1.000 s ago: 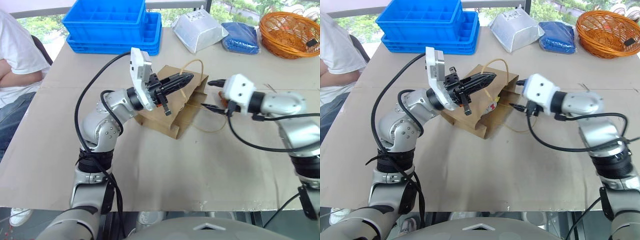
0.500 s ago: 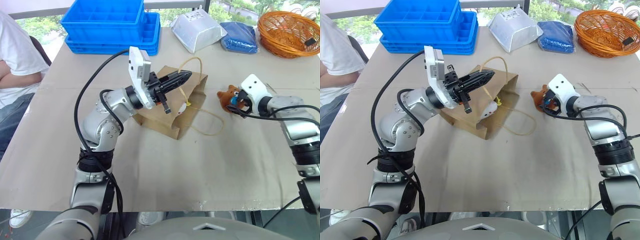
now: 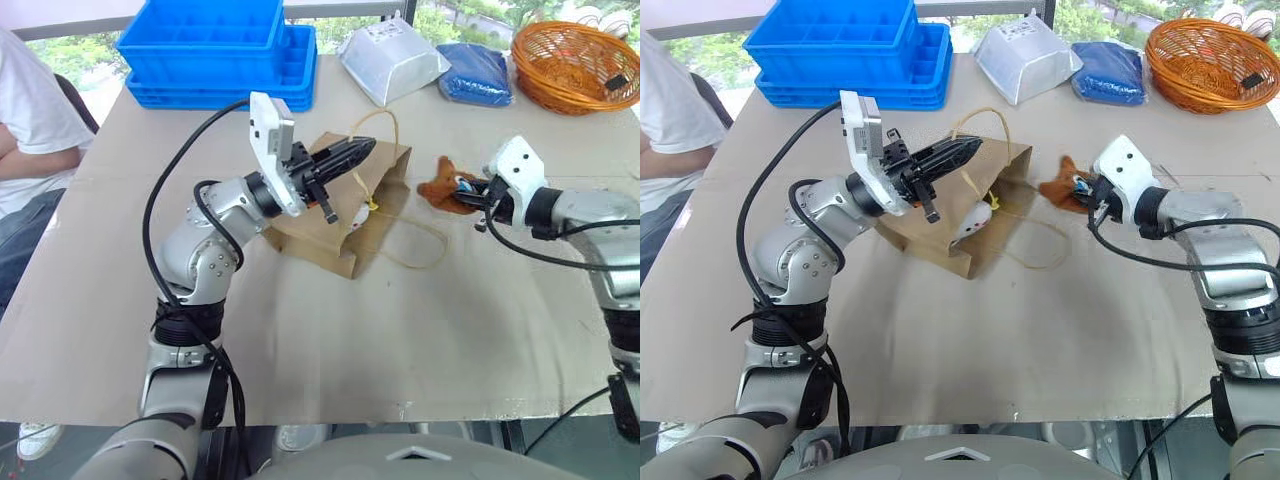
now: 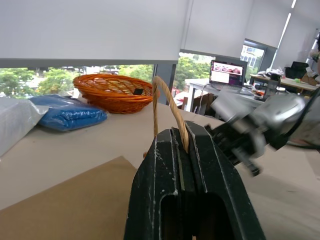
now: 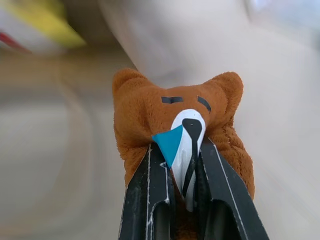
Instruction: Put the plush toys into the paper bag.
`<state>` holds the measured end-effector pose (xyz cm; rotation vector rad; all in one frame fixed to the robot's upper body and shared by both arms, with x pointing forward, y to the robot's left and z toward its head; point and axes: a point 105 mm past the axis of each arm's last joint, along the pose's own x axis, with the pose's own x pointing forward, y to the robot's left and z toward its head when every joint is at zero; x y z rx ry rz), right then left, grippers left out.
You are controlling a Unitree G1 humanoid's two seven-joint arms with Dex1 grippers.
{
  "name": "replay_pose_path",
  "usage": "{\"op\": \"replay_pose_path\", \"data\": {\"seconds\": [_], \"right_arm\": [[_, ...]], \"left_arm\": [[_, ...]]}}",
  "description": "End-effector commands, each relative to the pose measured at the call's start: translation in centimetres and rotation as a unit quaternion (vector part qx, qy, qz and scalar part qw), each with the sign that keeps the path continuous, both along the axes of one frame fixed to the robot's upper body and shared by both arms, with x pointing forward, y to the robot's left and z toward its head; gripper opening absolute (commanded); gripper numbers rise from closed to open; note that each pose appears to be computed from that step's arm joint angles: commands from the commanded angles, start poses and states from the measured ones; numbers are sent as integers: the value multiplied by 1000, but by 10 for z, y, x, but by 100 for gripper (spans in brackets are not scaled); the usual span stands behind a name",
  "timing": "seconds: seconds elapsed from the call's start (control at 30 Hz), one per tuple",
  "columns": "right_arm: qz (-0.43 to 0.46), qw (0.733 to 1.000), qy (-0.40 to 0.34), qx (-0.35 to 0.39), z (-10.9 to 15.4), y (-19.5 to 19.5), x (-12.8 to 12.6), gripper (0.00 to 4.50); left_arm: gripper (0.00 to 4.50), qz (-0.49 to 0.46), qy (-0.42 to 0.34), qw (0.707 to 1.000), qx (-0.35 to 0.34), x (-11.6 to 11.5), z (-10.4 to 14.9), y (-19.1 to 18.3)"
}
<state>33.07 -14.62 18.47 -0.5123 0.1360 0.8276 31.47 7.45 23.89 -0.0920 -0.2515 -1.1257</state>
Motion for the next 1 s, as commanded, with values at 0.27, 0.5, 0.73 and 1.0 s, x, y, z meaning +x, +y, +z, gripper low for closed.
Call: {"op": "replay_pose_path", "data": {"seconds": [0.27, 0.5, 0.73, 1.0], "right_arm": [[147, 989, -4, -5, -2, 96, -13, 6], [265, 962, -1, 61, -1, 158, -14, 6], [317, 944, 55, 76, -29, 172, -16, 166], [264, 963, 5, 53, -29, 139, -11, 383]], "left_arm": [[0, -37, -29, 999, -17, -6, 21, -8], [0, -45, -24, 999, -11, -8, 16, -11], [0, -31, -17, 999, -8, -10, 12, -8], [0, -17, -15, 1000, -1, -10, 5, -1]]}}
